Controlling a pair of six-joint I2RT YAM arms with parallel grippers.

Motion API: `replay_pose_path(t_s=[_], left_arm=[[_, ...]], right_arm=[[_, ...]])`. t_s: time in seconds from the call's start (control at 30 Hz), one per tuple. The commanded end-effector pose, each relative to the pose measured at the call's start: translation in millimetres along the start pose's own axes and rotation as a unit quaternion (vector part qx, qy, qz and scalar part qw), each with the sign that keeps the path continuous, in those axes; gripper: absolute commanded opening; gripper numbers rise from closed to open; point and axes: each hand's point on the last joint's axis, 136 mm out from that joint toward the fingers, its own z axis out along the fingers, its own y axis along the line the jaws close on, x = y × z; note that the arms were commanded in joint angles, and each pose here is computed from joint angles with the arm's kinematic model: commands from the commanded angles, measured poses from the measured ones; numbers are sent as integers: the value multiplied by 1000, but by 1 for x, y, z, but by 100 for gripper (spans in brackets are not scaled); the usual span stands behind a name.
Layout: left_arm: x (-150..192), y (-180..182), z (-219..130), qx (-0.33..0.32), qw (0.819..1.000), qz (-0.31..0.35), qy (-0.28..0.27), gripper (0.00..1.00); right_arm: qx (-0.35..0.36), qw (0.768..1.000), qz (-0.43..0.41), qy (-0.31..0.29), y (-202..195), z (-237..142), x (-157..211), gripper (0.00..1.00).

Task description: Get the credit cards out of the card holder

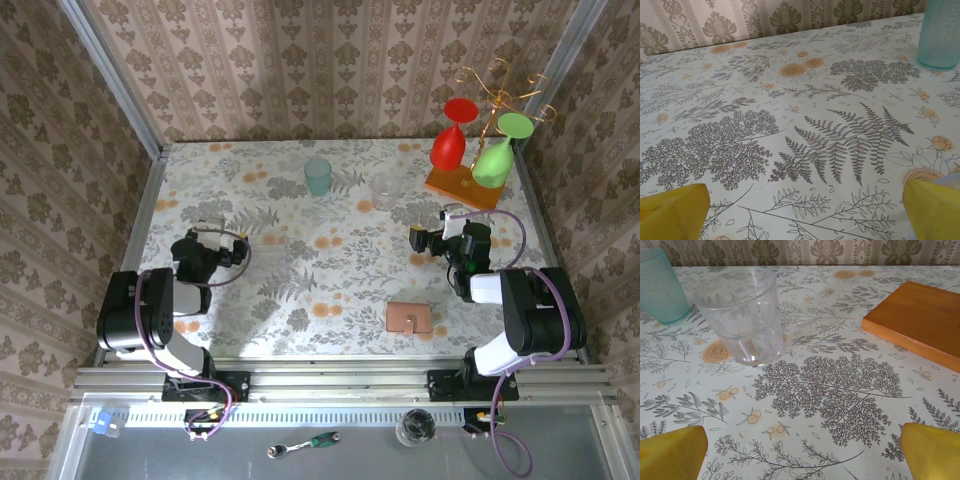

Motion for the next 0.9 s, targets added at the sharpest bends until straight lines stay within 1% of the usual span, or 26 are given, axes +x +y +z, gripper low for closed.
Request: replay_pose_path(t_s=[0.0,0.13,0.63,0.87], left_arm=[[-13,1,2,6,1000,13,-19,100],[-12,4,3,-4,1000,11,-16,100],[-11,7,6,-8,1000,5,-6,100],[-10,16,10,-14,1000,-14,6,100]], right_arm=[[-7,1000,-12,-12,2,-1,-4,100],[-7,1000,-12,-12,2,-1,-4,100],[-6,1000,-12,-11,2,-1,-4,100],[4,1000,-7,-11,-2,0,-4,100]])
